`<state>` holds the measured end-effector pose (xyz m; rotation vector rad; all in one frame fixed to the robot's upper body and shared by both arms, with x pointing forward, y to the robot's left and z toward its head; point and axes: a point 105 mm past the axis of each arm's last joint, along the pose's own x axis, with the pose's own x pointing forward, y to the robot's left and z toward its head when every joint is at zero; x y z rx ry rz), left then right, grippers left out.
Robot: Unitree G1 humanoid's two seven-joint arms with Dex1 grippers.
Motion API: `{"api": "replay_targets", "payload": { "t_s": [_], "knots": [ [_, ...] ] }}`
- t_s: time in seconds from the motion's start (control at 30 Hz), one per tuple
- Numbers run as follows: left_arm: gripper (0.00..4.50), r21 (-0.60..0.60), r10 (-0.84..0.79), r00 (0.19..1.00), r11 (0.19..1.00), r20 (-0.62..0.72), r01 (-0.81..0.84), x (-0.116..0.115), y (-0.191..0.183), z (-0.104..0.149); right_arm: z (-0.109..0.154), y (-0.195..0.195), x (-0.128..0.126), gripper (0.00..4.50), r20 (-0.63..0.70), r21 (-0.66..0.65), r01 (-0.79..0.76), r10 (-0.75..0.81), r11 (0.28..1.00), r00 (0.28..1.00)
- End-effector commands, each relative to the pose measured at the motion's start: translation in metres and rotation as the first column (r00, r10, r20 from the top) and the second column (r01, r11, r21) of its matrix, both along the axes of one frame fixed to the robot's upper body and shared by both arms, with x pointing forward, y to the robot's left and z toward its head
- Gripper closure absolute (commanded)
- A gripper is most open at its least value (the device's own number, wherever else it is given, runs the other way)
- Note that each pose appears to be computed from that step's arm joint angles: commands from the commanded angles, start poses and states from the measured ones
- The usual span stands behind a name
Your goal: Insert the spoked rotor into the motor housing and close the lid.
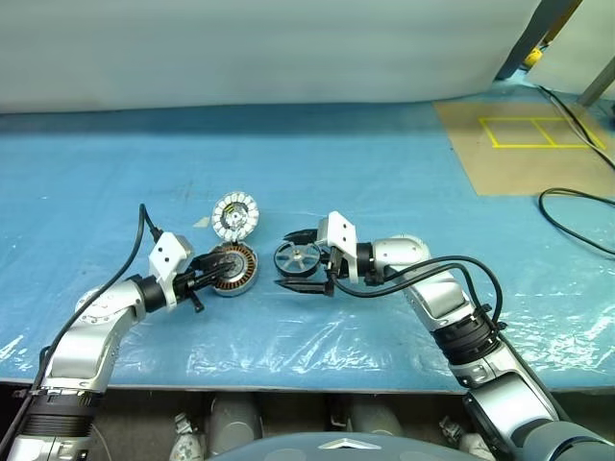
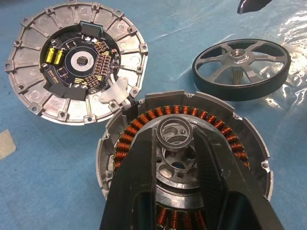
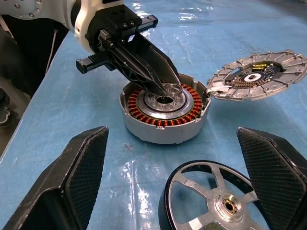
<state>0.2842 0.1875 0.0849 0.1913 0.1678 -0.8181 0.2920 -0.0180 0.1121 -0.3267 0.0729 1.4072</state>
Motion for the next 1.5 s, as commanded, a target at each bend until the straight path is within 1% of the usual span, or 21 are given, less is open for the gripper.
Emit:
{"api": "replay_targets", "payload": {
  "t_s": [0.03,0.43,0.63,1.17,1.3,1.43,1.47,1.5],
  "knots": [
    [3.73,0.008,-0.008,1.000,1.000,0.015,0.008,-0.001,0.001,0.006,0.008,0.003,-0.001,0.00,0.033,0.024,-0.012,0.011,1.000,0.999],
    [3.73,0.023,-0.006,1.000,1.000,-0.007,0.006,-0.004,0.006,0.005,0.007,0.005,0.000,0.00,0.037,0.026,-0.013,0.012,1.000,0.999],
    [3.73,0.014,-0.013,1.000,1.000,-0.009,0.013,-0.004,0.004,0.004,0.006,0.004,-0.001,0.00,0.037,0.023,-0.011,0.010,1.000,0.999],
    [3.73,0.033,-0.031,0.999,0.999,-0.025,0.031,-0.006,0.003,-0.002,0.004,0.003,0.000,0.00,0.039,0.018,-0.002,0.002,1.000,0.999],
    [3.73,0.032,-0.027,0.999,0.999,-0.026,0.028,-0.006,0.002,-0.002,0.004,0.003,0.000,0.00,0.040,0.020,-0.001,0.000,1.000,0.999],
    [3.73,0.004,-0.033,0.999,0.999,-0.035,0.033,-0.005,0.000,0.000,0.005,0.004,0.001,0.00,0.043,0.020,0.001,-0.002,1.000,0.999],
    [2.99,0.003,-0.030,0.999,1.000,-0.032,0.030,-0.005,0.000,0.001,0.005,0.004,0.001,0.00,0.043,0.021,0.002,-0.002,1.000,0.999],
    [2.71,-0.031,-0.007,1.000,0.999,-0.017,0.006,-0.003,0.001,0.007,0.004,0.004,0.001,0.00,0.042,0.021,0.003,-0.004,1.000,0.999]
  ]
}}
